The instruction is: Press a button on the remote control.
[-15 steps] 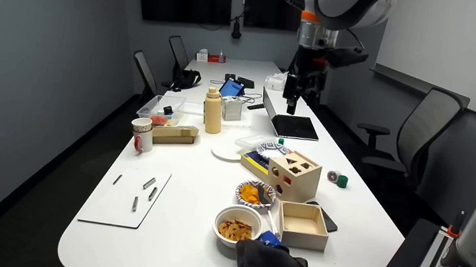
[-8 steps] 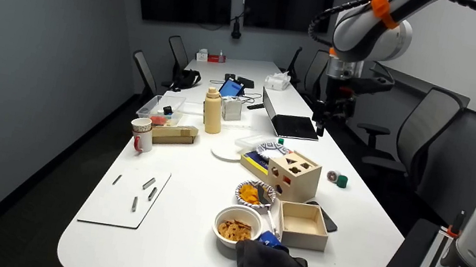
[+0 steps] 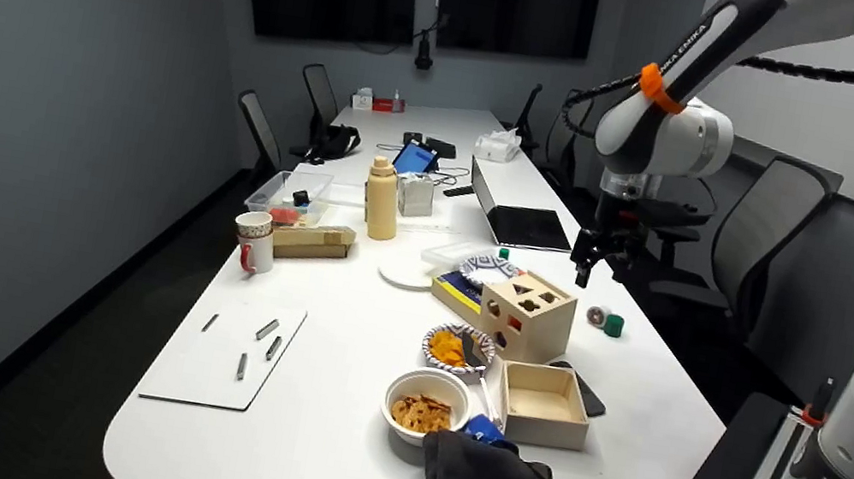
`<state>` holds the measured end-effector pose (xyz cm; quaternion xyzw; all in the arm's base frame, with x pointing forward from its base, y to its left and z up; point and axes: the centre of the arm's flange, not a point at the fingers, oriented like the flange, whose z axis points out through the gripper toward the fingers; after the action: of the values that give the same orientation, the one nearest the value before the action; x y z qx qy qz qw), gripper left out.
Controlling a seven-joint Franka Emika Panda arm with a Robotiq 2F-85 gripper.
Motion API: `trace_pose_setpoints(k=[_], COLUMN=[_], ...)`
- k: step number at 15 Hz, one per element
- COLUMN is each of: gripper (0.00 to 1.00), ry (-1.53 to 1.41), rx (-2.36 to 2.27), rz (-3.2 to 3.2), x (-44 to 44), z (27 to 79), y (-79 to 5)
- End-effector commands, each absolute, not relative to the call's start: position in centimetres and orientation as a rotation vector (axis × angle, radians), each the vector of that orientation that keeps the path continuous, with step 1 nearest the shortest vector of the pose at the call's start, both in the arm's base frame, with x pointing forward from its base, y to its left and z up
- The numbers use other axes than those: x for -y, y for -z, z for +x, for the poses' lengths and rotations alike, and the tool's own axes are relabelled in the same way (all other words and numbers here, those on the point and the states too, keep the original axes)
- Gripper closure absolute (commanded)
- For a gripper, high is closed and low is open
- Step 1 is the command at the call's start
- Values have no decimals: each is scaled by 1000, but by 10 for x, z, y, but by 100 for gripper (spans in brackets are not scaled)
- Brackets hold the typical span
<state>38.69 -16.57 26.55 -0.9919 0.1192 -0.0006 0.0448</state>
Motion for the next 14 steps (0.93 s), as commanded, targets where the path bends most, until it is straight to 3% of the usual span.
trace_pose_setpoints(k=[1, 4, 5, 6, 14], gripper=[0, 0, 25, 26, 89], ry=[13, 22, 22, 16, 13], rx=[-392, -454, -473, -484, -619], rz=[-3007, -3012, -3015, -3019, -3012], x=[171, 173, 175, 177, 194], z=[386, 379, 378, 377, 384], y=[-220, -189, -180, -171, -111])
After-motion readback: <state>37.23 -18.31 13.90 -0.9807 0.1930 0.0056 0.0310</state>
